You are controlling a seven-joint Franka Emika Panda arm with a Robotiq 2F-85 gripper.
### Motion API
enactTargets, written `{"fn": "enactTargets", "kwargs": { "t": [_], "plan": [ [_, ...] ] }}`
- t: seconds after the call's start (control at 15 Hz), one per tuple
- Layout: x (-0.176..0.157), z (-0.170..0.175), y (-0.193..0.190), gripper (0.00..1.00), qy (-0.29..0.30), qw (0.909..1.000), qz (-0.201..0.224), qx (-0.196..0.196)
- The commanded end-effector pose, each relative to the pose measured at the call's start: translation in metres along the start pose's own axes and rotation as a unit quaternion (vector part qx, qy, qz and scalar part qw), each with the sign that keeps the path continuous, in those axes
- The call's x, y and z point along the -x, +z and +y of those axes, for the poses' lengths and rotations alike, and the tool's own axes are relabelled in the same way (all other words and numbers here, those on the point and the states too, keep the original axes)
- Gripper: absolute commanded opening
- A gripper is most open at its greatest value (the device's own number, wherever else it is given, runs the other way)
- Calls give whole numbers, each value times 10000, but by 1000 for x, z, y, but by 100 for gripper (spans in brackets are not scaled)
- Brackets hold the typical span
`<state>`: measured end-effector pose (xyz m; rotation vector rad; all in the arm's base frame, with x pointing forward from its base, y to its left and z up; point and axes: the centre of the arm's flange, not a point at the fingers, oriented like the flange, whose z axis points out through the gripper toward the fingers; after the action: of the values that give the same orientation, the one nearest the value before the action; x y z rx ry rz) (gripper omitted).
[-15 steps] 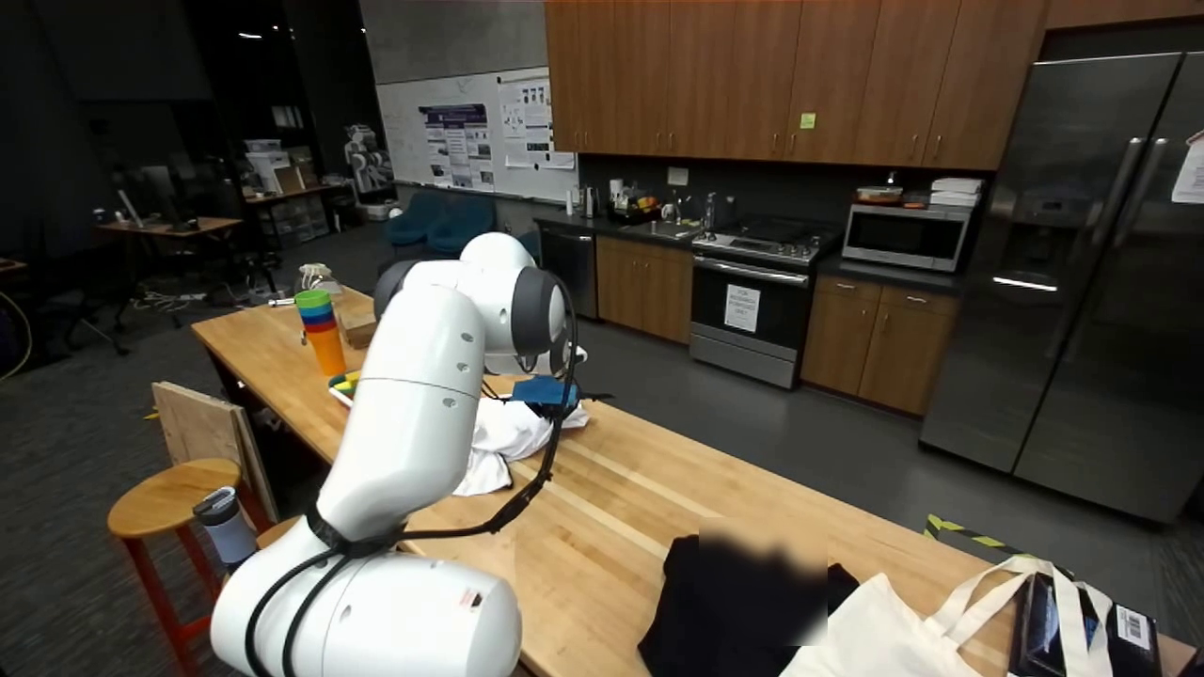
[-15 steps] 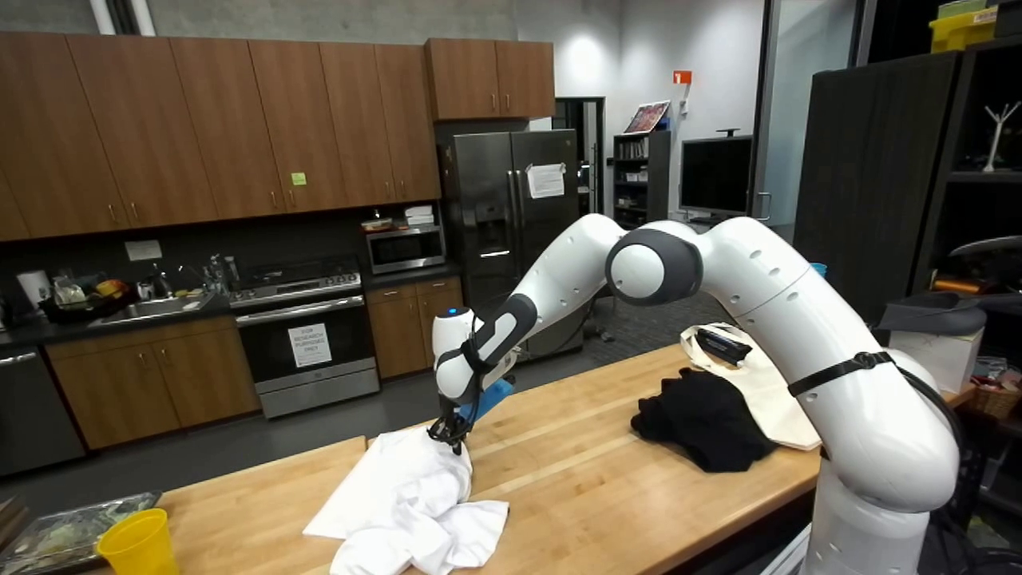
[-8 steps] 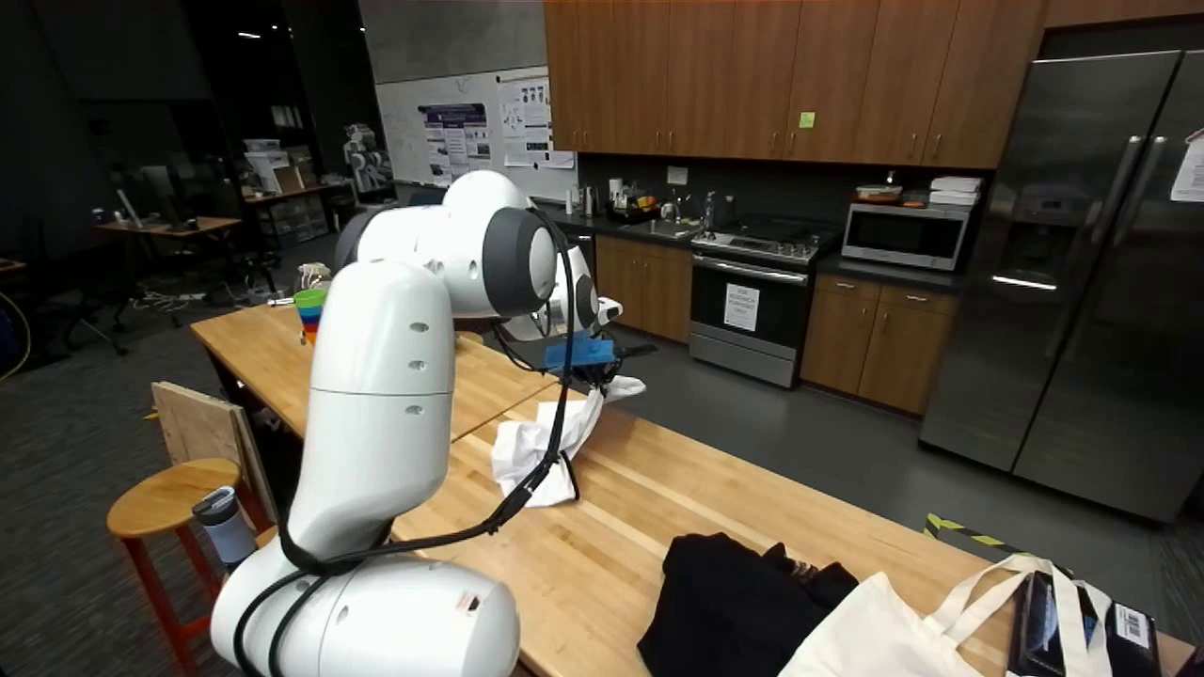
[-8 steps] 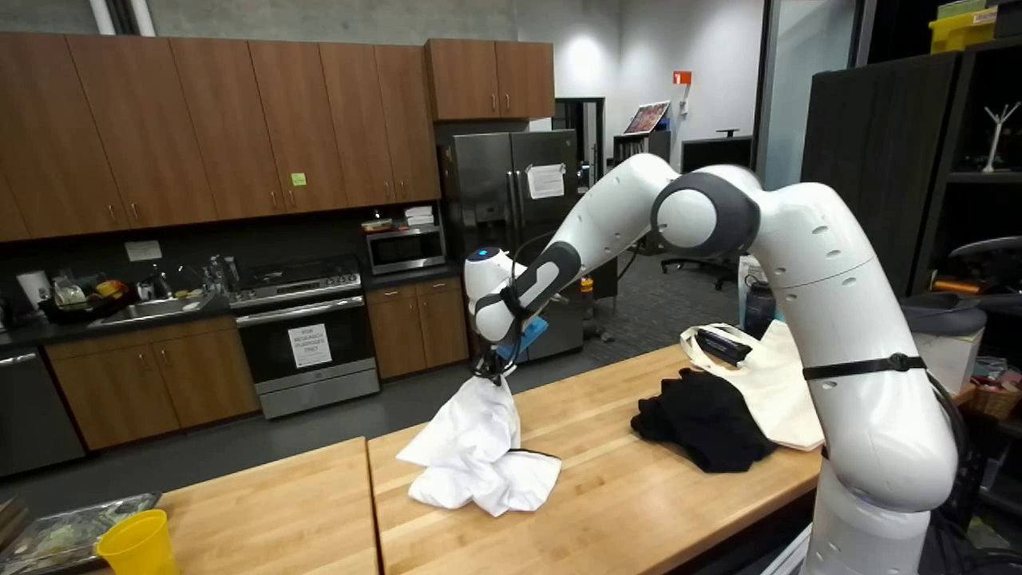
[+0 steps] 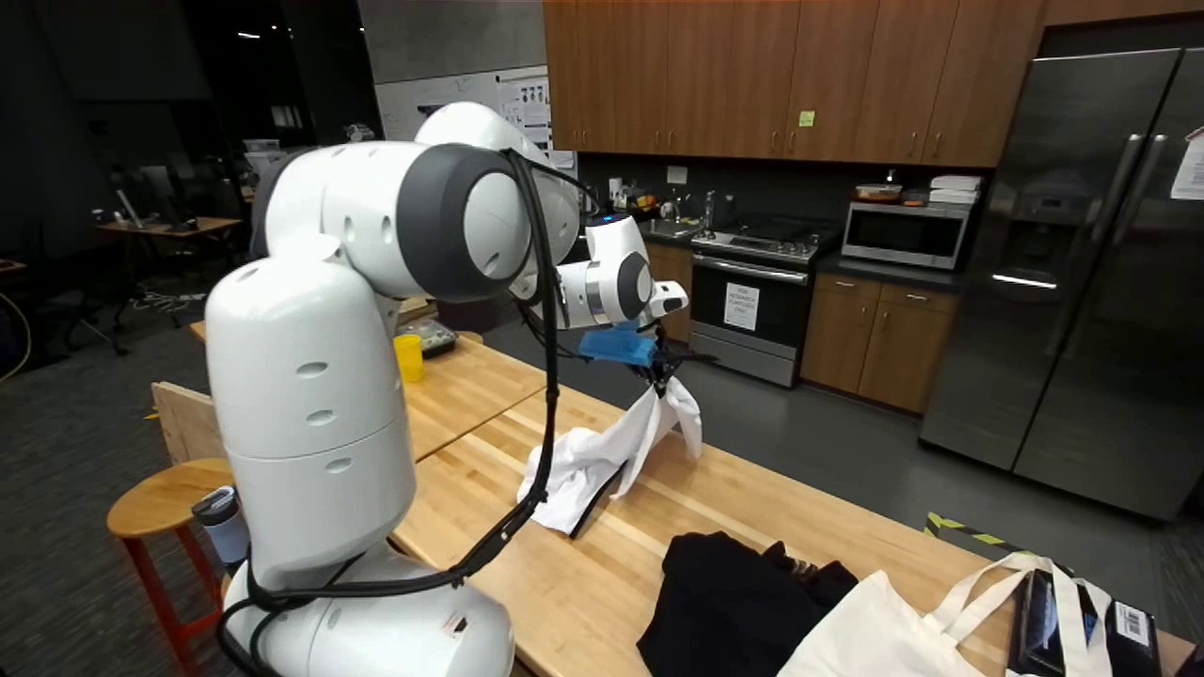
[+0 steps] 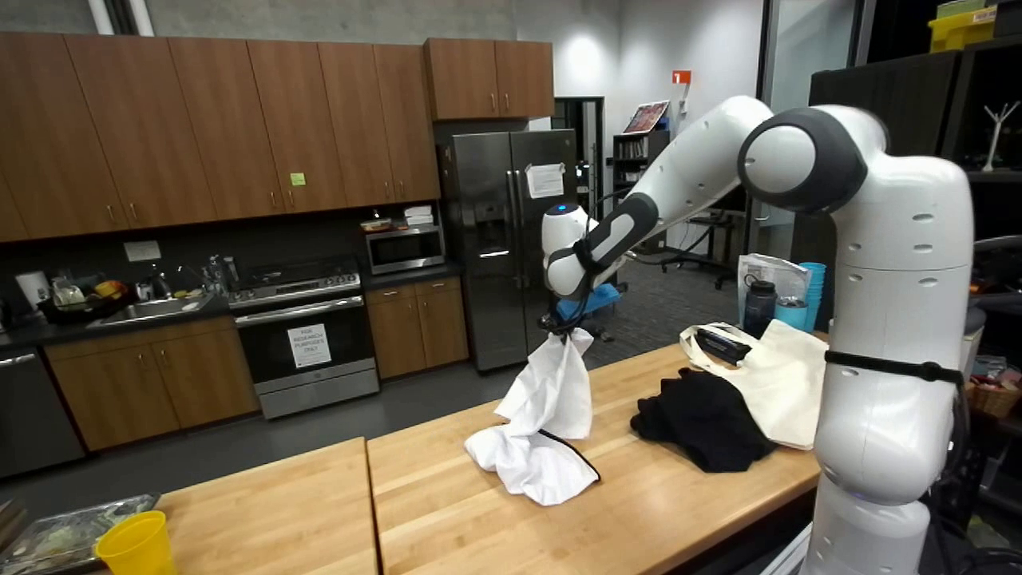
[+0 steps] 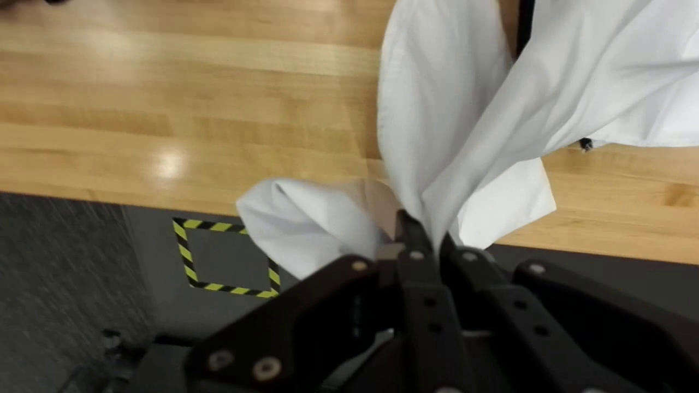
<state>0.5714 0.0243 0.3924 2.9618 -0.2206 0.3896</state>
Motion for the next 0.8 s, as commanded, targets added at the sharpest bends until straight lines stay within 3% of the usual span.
{"fn": "enactTargets", "kwargs": {
  "t": [0.0, 0.07, 0.13, 0.33, 0.6, 0.73],
  "plan": [
    [60, 73, -21, 1, 991, 9949, -17, -187],
    [73, 91, -22, 1, 1011, 9947, -122, -155],
    [35, 60, -6, 4, 746, 9971, -144, -65],
    [61, 88, -10, 4, 997, 9948, -203, -66],
    [65, 82, -12, 1, 957, 9952, -185, -93],
    [61, 102, -14, 1, 1054, 9943, -180, -39]
  ]
}}
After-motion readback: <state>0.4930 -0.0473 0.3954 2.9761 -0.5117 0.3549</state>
